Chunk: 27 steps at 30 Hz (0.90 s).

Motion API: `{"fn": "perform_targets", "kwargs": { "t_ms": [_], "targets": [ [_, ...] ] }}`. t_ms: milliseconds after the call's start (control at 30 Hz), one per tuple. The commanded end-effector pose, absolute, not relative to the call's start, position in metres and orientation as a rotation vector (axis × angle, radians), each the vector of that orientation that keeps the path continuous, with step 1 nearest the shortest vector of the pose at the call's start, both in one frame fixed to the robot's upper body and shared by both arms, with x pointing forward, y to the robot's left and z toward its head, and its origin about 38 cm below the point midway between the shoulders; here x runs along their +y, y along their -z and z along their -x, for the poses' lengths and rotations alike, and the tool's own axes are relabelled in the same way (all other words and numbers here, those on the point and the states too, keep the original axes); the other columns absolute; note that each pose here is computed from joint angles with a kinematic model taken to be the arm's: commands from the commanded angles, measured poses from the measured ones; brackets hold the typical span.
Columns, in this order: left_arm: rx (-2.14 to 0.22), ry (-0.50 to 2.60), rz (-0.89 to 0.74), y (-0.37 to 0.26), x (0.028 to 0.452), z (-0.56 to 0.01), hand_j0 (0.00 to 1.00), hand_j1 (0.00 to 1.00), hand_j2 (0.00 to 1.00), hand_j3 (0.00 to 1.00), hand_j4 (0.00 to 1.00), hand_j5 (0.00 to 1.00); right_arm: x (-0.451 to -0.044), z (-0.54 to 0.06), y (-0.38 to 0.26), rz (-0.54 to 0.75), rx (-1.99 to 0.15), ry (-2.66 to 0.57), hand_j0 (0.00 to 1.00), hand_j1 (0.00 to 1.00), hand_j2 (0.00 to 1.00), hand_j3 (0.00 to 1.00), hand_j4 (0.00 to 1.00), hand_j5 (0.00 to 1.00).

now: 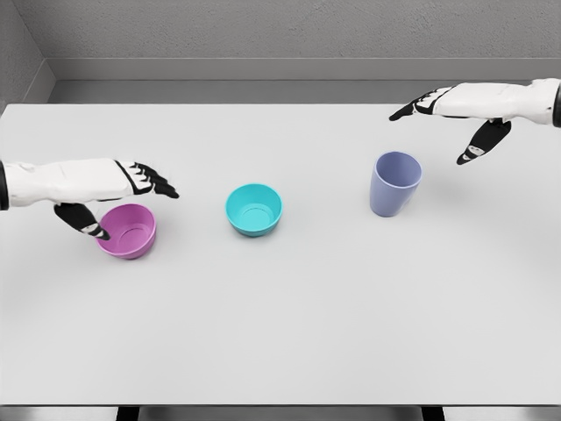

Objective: Stacking bowl and cup with both arms

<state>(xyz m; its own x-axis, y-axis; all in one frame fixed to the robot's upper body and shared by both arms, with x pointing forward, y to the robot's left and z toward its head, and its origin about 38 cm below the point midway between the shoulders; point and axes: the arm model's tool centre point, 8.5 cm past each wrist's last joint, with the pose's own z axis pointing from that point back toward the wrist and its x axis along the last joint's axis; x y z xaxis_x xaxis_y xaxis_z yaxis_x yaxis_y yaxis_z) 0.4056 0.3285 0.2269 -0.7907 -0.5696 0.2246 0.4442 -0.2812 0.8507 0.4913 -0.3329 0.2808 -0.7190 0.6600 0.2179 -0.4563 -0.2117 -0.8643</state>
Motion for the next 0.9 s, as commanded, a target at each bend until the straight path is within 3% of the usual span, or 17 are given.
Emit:
{"fn": "perform_targets", "kwargs": {
  "t_ms": [0, 267, 867],
  "targets": [
    [-1.277, 2.126, -0.147, -0.223, 0.332, -0.404, 1.00, 1.00, 1.00, 1.00, 1.00, 1.00, -0.333, -0.491, -0.281, 0.257, -1.321, -1.989, 1.00, 1.00, 1.00, 1.00, 1.00, 1.00],
    [-1.194, 2.128, -0.209, -0.214, 0.350, -0.411, 1.00, 1.00, 1.00, 1.00, 1.00, 1.00, -0.328, -0.490, -0.276, 0.245, -1.298, -2.018, 1.00, 1.00, 1.00, 1.00, 1.00, 1.00],
    [-1.199, 2.121, -0.188, -0.205, 0.347, -0.409, 1.00, 1.00, 1.00, 1.00, 1.00, 1.00, -0.325, -0.489, -0.272, 0.235, -1.287, -2.028, 1.00, 1.00, 1.00, 1.00, 1.00, 1.00]
  ]
}}
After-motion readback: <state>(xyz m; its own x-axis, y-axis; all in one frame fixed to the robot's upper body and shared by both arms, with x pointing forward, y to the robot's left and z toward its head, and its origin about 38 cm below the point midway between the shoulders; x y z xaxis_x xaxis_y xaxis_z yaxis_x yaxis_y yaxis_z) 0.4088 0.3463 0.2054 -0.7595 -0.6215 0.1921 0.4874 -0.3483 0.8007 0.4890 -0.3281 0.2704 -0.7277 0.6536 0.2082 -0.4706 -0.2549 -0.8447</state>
